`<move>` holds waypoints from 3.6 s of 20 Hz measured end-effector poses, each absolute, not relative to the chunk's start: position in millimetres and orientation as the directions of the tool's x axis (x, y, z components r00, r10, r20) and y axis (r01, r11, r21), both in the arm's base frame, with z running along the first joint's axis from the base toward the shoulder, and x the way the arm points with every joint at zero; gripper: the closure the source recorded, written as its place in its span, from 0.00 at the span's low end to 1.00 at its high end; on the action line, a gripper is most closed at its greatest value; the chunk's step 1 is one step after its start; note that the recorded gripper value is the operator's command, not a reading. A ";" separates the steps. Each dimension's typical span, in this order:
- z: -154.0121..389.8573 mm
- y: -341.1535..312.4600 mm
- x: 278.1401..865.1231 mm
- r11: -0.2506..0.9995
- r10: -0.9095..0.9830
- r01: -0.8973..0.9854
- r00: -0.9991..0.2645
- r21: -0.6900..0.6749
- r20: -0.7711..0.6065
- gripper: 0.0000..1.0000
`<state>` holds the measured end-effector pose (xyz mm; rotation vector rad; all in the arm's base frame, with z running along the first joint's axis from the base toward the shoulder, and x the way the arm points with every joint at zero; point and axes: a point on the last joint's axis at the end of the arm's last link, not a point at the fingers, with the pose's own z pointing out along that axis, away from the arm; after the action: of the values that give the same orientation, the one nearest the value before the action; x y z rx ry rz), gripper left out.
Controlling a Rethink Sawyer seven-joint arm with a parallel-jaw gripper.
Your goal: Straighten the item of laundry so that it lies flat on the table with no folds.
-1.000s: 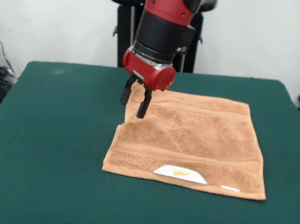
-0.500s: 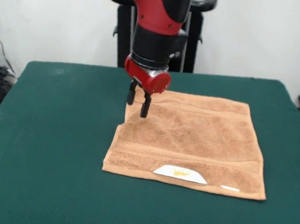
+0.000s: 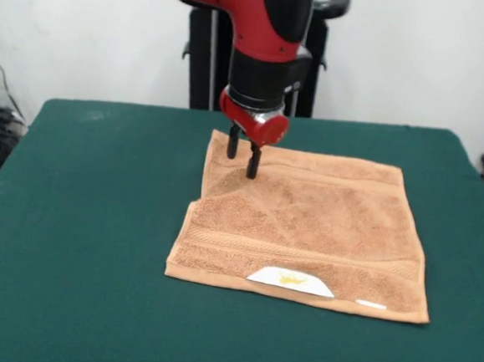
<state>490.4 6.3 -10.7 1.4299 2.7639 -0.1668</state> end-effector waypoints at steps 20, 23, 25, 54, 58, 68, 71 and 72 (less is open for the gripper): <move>-38.4 47.2 452.3 0.619 0.754 0.763 -0.644 -0.184 -0.131 0.00; -39.0 49.7 451.6 0.611 0.754 0.768 -0.638 -0.191 -0.153 0.00; -39.4 50.4 451.3 0.607 0.755 0.770 -0.636 -0.195 -0.162 0.00; -42.3 29.7 458.9 0.547 0.820 0.828 -0.560 -0.123 -0.119 1.00; -42.1 28.0 460.0 0.538 0.829 0.834 -0.550 -0.122 -0.105 1.00; -41.9 19.0 464.8 0.492 0.866 0.863 -0.498 -0.115 -0.038 1.00; -42.0 18.7 464.7 0.488 0.869 0.866 -0.494 -0.114 -0.036 1.00; -41.9 18.6 464.7 0.487 0.869 0.866 -0.493 -0.114 -0.036 1.00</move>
<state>464.7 18.6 -41.9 1.5942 2.7319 -0.1846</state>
